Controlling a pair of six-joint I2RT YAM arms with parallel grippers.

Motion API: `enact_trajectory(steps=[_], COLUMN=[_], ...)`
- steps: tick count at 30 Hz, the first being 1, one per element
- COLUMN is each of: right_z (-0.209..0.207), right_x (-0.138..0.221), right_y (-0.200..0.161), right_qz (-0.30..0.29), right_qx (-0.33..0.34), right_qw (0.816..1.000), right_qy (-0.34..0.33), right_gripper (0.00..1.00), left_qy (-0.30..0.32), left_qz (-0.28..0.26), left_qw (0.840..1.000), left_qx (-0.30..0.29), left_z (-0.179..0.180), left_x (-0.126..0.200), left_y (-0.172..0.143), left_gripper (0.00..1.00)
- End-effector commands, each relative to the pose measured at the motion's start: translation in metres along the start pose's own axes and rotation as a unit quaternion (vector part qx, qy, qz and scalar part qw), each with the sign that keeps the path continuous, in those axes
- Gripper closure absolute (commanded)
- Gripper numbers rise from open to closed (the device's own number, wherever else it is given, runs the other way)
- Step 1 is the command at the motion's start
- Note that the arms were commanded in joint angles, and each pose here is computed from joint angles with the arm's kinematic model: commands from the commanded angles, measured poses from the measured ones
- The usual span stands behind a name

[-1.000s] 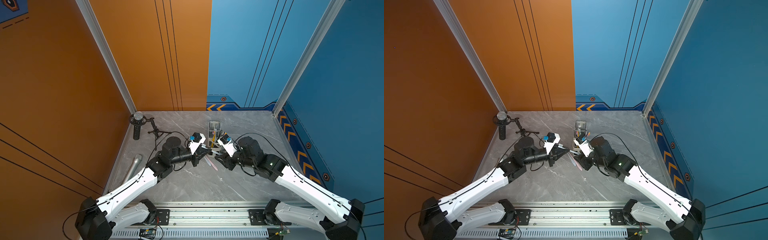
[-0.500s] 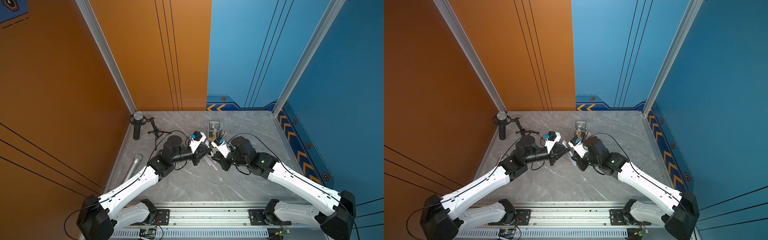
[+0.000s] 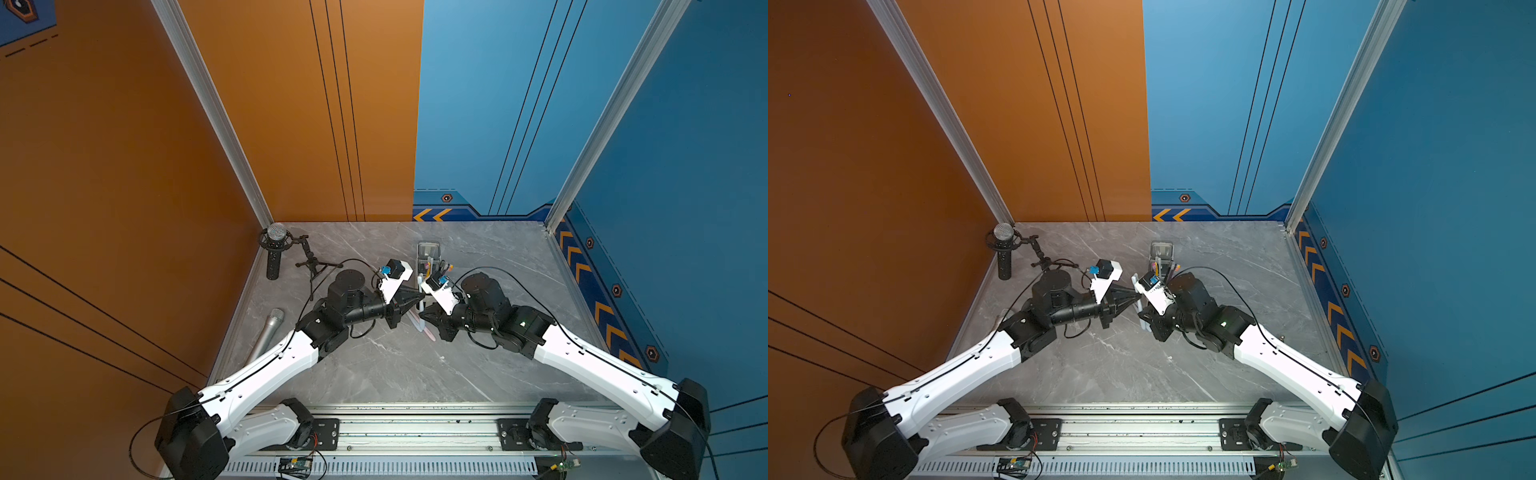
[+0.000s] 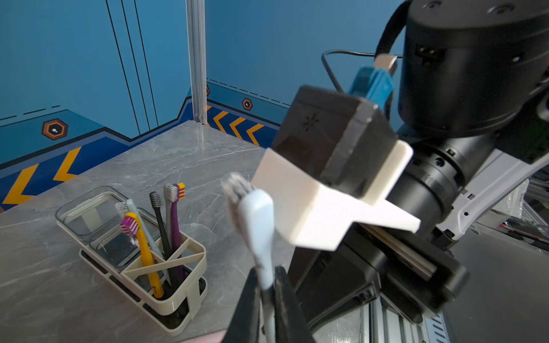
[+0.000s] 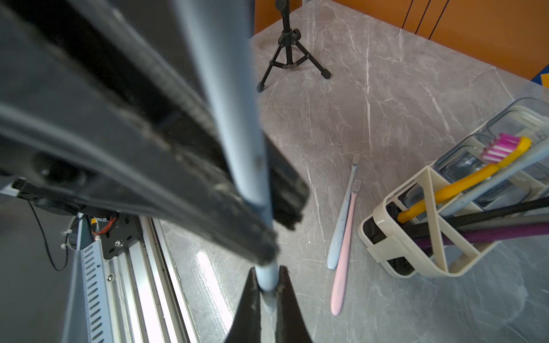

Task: Place the toothbrush into the toothbrush holder
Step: Pick up the toothbrush from the center of the board.

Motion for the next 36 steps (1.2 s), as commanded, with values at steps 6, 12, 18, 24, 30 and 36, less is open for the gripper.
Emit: enact_trajectory(steps=[6, 12, 18, 24, 30, 36], right_z=[0.0, 0.003, 0.004, 0.004, 0.004, 0.006], right_x=[0.0, -0.002, 0.001, 0.003, 0.001, 0.001], right_y=[0.012, 0.008, 0.005, 0.003, -0.002, -0.004], right_qz=[-0.028, -0.004, 0.01, 0.021, 0.044, 0.053], right_qx=[-0.032, -0.033, -0.038, -0.044, -0.044, -0.047], right_qw=[0.999, 0.999, 0.998, 0.997, 0.996, 0.995], right_qy=[0.018, 0.034, 0.046, 0.052, 0.057, 0.064], right_gripper=[1.0, 1.0, 1.0, 1.0, 1.0, 1.0], left_qy=[0.01, 0.019, 0.028, 0.032, 0.029, 0.033], left_qz=[-0.019, -0.017, -0.017, -0.016, -0.013, -0.012], left_qw=[0.999, 0.999, 0.998, 0.997, 0.997, 0.997], left_qx=[-0.026, -0.039, -0.055, -0.064, -0.064, -0.064], left_z=[-0.004, -0.003, -0.001, 0.0, 0.0, 0.003], left_x=[0.001, -0.002, -0.003, -0.002, -0.004, -0.008], left_y=[0.005, 0.004, 0.004, 0.003, 0.003, 0.004], left_gripper=[0.69, 0.66, 0.69, 0.83, 0.82, 0.82])
Point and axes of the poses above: each gripper's point midway between its finger pads, its own x axis back along the fingers, its own z axis along the line the jaws close on, y = z × x, the point moved 6 cm from there along x, back along the fingers, and after that the axes turned 3 degrees about x, right-handed, at the moved point
